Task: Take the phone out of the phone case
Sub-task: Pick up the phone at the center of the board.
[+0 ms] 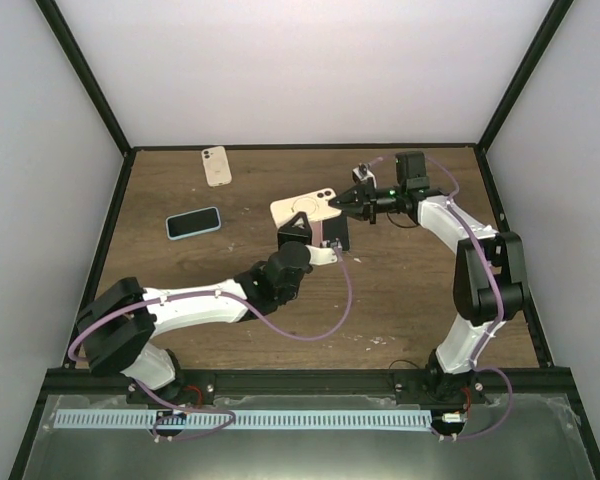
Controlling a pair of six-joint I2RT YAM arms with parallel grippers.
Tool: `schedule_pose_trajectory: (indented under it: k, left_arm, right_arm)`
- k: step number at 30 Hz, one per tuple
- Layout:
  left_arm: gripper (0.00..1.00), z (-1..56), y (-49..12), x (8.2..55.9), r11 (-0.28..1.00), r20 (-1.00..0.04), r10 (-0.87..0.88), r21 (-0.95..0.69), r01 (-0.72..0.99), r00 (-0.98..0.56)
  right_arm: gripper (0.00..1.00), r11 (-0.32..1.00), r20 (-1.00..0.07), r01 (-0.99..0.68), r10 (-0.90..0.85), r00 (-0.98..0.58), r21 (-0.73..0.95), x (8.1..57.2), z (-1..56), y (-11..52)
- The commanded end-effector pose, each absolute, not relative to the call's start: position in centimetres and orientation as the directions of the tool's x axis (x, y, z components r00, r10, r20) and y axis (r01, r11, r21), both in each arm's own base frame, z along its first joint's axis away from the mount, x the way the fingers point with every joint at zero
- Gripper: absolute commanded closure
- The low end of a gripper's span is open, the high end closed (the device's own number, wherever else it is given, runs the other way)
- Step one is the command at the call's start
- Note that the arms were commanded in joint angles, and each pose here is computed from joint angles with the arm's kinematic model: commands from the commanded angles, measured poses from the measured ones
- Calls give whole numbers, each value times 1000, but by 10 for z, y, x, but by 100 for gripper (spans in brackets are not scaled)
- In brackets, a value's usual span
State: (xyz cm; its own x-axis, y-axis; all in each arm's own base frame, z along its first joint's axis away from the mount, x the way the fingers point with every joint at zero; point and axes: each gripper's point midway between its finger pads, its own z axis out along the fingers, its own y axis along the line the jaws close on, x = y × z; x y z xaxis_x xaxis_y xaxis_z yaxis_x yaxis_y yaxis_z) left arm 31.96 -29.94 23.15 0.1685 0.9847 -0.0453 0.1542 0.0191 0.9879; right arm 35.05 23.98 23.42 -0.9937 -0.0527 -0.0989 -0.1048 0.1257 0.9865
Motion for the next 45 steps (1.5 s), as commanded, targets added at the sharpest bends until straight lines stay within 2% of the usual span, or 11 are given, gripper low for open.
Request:
schedule_pose_trajectory:
  k: [1,3,8,12,17,20,26,31,37,41,45]
  left_arm:
    - [91,240,-300,323,3,-20,985,995,101,169]
    - [100,241,-300,322,4,-21,984,995,99,174]
    - [100,248,-298,322,37,-56,984,993,113,171]
    - [100,255,-289,328,158,-187,975,962,225,116]
    - [100,261,-280,334,342,-384,923,846,408,24]
    - [100,266,-273,337,460,-503,862,726,511,-61]
    - [100,290,-267,333,650,-721,655,386,655,-225]
    - [100,326,-265,323,658,-857,402,26,753,-322]
    - [100,360,-253,322,537,-871,133,-337,774,-472]
    - [100,376,-242,325,425,-849,10,-475,771,-528]
    - [100,387,-239,318,288,-820,-53,-559,778,-570]
  right_arm:
    - [99,39,-200,-206,-127,-972,978,329,267,244]
    - [96,39,-201,-207,-126,-971,978,328,267,244]
    - [64,61,-249,-256,-97,-964,965,339,270,239]
    - [38,90,-319,-324,-68,-945,942,352,279,231]
    - [17,117,-440,-443,-51,-897,889,361,296,220]
    - [9,153,-517,-517,-42,-855,842,367,306,213]
    - [1,272,-691,-675,-49,-721,686,377,324,205]
    - [0,304,-772,-743,-38,-635,596,380,342,202]
    - [0,293,-788,-752,12,-615,591,380,365,202]
    - [0,156,-788,-779,-2,-615,607,363,376,209]
    - [0,94,-771,-769,-18,-636,632,355,379,224]
